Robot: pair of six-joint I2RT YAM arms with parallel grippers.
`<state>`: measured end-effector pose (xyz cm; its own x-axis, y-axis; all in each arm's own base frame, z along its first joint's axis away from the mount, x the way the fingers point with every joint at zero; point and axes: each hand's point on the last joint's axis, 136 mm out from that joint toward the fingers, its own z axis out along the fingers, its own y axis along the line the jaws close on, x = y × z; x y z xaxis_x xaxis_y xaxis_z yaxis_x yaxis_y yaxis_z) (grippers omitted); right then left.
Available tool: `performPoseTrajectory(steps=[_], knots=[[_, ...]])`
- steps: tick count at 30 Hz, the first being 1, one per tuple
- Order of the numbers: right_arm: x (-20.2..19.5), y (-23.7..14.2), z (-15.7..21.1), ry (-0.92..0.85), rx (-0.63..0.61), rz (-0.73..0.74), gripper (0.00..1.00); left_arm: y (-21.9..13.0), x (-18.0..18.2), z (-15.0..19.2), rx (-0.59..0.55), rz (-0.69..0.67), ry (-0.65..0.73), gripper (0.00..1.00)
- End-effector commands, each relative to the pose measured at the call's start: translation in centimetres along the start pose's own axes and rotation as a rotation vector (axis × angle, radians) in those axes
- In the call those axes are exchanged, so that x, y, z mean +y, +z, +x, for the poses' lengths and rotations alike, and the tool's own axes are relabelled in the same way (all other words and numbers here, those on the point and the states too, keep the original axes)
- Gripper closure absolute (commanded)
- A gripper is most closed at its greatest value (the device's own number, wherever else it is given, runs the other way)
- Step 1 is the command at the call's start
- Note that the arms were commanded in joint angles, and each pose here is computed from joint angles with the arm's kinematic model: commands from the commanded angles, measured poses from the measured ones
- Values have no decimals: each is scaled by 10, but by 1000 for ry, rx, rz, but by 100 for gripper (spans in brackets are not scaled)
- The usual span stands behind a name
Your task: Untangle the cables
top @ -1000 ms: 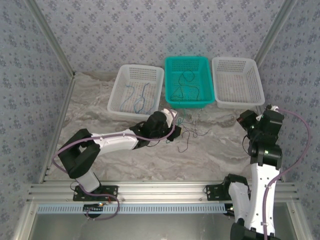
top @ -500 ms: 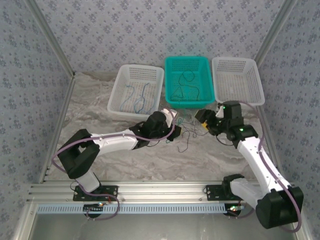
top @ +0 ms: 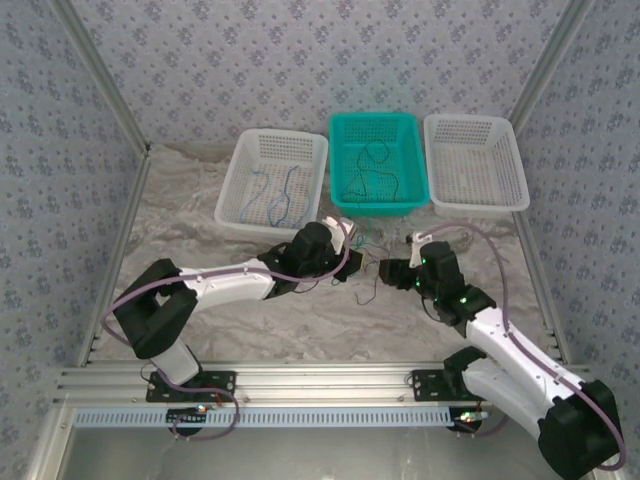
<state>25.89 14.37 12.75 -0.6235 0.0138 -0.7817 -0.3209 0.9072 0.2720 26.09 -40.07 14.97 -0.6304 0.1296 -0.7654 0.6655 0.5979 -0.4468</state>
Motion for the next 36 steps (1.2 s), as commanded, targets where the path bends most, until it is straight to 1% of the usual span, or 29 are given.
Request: performPoseTrajectory(steps=[1, 3, 6, 8, 10, 13, 14, 16, 17, 18, 21, 23, 27, 29, 31, 33, 36], knots=[[7, 4, -30, -307, -184, 35, 30, -6, -12, -22, -57, 32, 28, 86], [-1, 8, -41, -344, -224, 103, 28, -5, -12, -22, -54, 34, 31, 86], [-10, 12, -61, -370, -290, 186, 29, -5, -12, -21, -50, 35, 28, 86], [-8, 14, -72, -382, -323, 181, 31, -6, -12, -21, -50, 34, 26, 86], [-5, 18, -80, -382, -346, 160, 37, -7, -11, -21, -51, 30, 24, 86], [14, 26, -80, -401, -318, 45, 53, -9, -10, -20, -51, 22, 23, 85], [20, 29, -75, -414, -287, 4, 61, -9, -10, -20, -51, 19, 23, 84], [29, 32, -69, -427, -256, -51, 80, -10, -9, -21, -54, 11, 22, 82], [30, 32, -67, -424, -253, -53, 93, -10, -7, -21, -54, 4, 20, 80], [28, 31, -66, -416, -254, -44, 100, -10, -6, -21, -56, -3, 17, 79], [16, 21, -71, -352, -282, 9, 100, -7, 0, -17, -43, -30, 11, 73], [11, 8, -79, -281, -314, 11, 100, -6, 5, -14, -35, -53, 6, 67], [32, -18, -94, -232, -365, -114, 100, 3, 16, -5, 4, -97, -5, 66], [45, -26, -99, -226, -368, -179, 100, 7, 13, -3, 9, -73, -11, 66], [50, -29, -101, -220, -345, -202, 100, 10, 5, -5, -2, -21, -15, 65], [43, -27, -104, -203, -323, -156, 100, 9, -9, -12, -34, 54, -8, 64], [32, -23, -107, -179, -306, -102, 100, 0, -21, -23, -97, 115, 6, 60]])
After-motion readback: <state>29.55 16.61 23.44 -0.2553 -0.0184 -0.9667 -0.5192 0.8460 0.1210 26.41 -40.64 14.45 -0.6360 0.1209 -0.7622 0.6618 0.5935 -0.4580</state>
